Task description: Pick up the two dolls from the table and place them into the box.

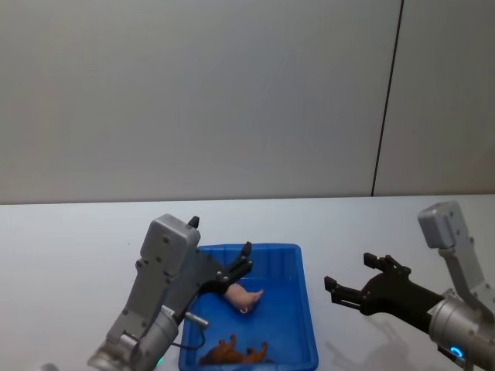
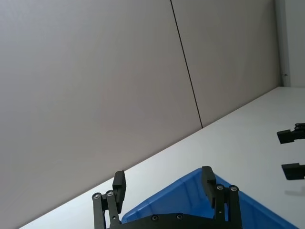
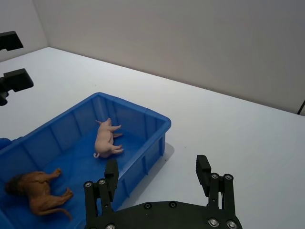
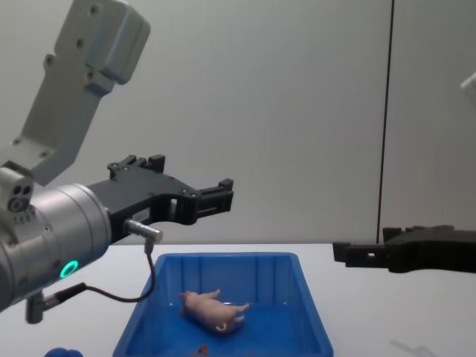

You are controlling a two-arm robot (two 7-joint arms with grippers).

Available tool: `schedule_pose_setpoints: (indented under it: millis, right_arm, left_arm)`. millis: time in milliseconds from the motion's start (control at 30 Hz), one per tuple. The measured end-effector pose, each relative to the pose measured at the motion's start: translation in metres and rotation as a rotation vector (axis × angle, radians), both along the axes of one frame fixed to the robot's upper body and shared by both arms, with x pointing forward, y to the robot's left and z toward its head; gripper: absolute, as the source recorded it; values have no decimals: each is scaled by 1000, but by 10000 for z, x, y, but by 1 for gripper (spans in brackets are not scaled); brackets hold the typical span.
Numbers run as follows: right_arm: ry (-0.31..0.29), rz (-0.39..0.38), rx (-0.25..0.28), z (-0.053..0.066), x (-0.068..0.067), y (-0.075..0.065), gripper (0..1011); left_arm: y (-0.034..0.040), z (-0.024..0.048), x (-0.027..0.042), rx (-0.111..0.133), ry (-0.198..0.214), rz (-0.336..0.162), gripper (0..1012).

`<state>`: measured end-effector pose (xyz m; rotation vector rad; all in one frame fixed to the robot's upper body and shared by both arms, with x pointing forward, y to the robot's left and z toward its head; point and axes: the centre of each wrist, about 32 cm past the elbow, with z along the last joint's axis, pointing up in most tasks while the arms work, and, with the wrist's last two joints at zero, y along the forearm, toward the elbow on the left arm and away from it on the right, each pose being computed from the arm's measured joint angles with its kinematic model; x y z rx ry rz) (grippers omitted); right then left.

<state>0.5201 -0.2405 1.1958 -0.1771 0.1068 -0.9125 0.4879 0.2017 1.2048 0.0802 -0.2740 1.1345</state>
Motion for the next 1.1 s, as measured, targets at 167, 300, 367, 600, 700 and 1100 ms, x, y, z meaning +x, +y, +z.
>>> schedule_pose_setpoints:
  millis: [167, 300, 367, 600, 700, 1100]
  right_arm:
    - [0, -8, 0, -4, -21, -42, 1001]
    - [0, -11, 0, -7, -34, -65, 1001]
    - [0, -13, 1, -8, -39, -74, 1001]
    - [1, -17, 1, -11, -52, -97, 1001]
    - [1, -18, 0, -13, -56, -104, 1001]
    - [0, -20, 0, -14, -64, -119, 1001]
  left_arm:
    - [61, 1, -90, 19, 11, 33, 1001]
    - [124, -23, -186, 28, 30, 65, 1001]
    - [168, -50, -256, 28, 47, 91, 1001]
    - [284, -149, -438, 22, 98, 163, 1001]
    - [340, -210, -523, 19, 124, 196, 1001]
    - [516, -444, -713, 12, 211, 290, 1001]
